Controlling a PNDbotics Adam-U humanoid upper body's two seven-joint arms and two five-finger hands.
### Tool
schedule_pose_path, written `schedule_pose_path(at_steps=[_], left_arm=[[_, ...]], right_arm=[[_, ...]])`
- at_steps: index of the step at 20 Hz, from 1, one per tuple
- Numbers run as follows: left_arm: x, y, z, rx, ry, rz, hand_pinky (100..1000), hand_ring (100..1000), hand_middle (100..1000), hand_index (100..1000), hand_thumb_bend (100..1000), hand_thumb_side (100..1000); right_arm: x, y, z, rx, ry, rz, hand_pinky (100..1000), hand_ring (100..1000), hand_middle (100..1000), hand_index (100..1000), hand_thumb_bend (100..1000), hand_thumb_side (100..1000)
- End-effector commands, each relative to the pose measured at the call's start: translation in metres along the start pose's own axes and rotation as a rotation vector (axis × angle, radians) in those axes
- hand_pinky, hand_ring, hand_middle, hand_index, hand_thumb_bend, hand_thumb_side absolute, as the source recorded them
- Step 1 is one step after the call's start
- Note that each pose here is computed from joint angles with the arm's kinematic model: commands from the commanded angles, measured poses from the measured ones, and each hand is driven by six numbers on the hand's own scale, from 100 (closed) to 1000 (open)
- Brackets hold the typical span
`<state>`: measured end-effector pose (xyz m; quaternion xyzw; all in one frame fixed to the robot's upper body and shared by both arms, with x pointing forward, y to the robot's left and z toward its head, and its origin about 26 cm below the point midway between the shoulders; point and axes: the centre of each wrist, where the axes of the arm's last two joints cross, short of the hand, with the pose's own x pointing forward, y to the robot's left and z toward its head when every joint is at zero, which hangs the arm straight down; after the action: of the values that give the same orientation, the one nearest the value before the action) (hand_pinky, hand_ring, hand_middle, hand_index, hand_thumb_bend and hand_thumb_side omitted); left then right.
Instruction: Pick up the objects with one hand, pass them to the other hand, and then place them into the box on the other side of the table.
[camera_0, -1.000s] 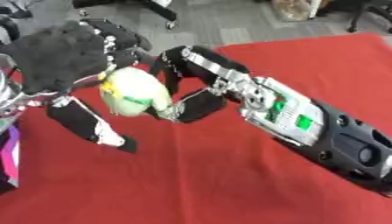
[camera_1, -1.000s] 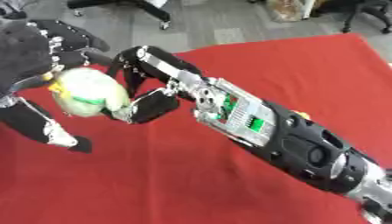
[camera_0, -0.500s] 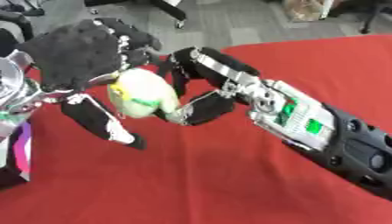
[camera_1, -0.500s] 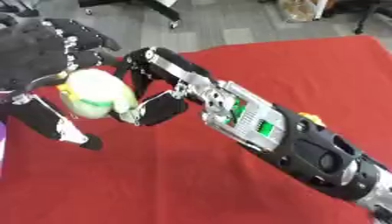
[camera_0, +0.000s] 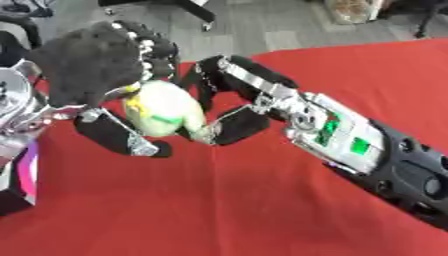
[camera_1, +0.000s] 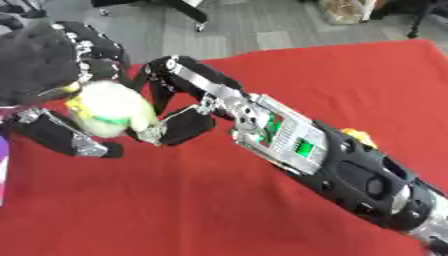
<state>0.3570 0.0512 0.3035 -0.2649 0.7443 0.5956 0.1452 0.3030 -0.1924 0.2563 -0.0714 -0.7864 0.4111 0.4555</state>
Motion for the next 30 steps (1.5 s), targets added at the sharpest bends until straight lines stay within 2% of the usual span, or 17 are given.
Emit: schedule_pose_path(at_steps=[1,5,9,10,17,18,19,20,21,22,23,25,30], left_arm=[[-0.002,0.014,0.002,0.047,-0.013,-0.004,653,573,522,571,626,473],[-0.002,0.016,0.002,0.063,0.005,0.002,633,534,478,512,613,483],[-0.003,0.015,0.003,0.051,0.030,-0.010,605,500,437,461,594,541],[-0.003,0.014,0.003,0.047,0.034,-0.014,596,490,422,449,617,571],[-0.008,0.008,0.004,0.038,0.063,-0.043,582,478,417,441,616,609],[-0.008,0.007,0.004,0.039,0.067,-0.041,586,498,457,483,564,553],[-0.008,0.006,0.005,0.044,0.069,-0.036,627,594,581,598,576,550],[-0.008,0.006,0.006,0.044,0.067,-0.034,674,669,670,671,585,610],[-0.009,0.005,0.007,0.025,0.064,-0.036,734,746,746,745,553,634],[-0.009,0.004,0.008,0.000,0.060,-0.041,822,835,821,837,546,633],[-0.009,0.004,0.008,-0.027,0.054,-0.047,862,888,860,879,554,636],[-0.009,0.005,0.010,-0.067,0.051,-0.052,871,905,877,899,581,646],[-0.010,0.007,0.012,-0.034,0.066,-0.032,746,816,826,860,711,688]], right_arm=[[0.007,-0.005,0.001,-0.012,-0.014,0.025,607,465,284,380,363,100],[0.006,-0.004,0.002,-0.012,-0.001,0.026,605,465,286,387,364,100],[0.006,-0.004,0.001,-0.015,-0.002,0.024,602,463,286,389,363,100],[0.006,-0.004,0.001,-0.016,-0.004,0.022,601,463,286,389,363,100],[0.007,-0.005,0.001,-0.019,-0.014,0.018,599,462,285,386,364,100],[0.007,-0.005,0.001,-0.018,-0.014,0.018,599,461,285,385,364,100],[0.007,-0.005,0.001,-0.018,-0.014,0.019,599,461,285,385,355,100],[0.007,-0.005,0.001,-0.019,-0.014,0.021,599,461,285,385,364,100],[0.007,-0.005,0.001,-0.021,-0.013,0.023,599,461,285,385,364,100],[0.007,-0.006,0.001,-0.021,-0.013,0.024,598,461,285,384,364,100],[0.007,-0.006,0.001,-0.022,-0.013,0.025,598,461,285,384,364,100],[0.006,-0.006,0.002,-0.022,-0.013,0.024,597,461,285,384,364,100],[0.006,-0.006,0.001,-0.023,-0.014,0.022,595,460,284,383,365,100]])
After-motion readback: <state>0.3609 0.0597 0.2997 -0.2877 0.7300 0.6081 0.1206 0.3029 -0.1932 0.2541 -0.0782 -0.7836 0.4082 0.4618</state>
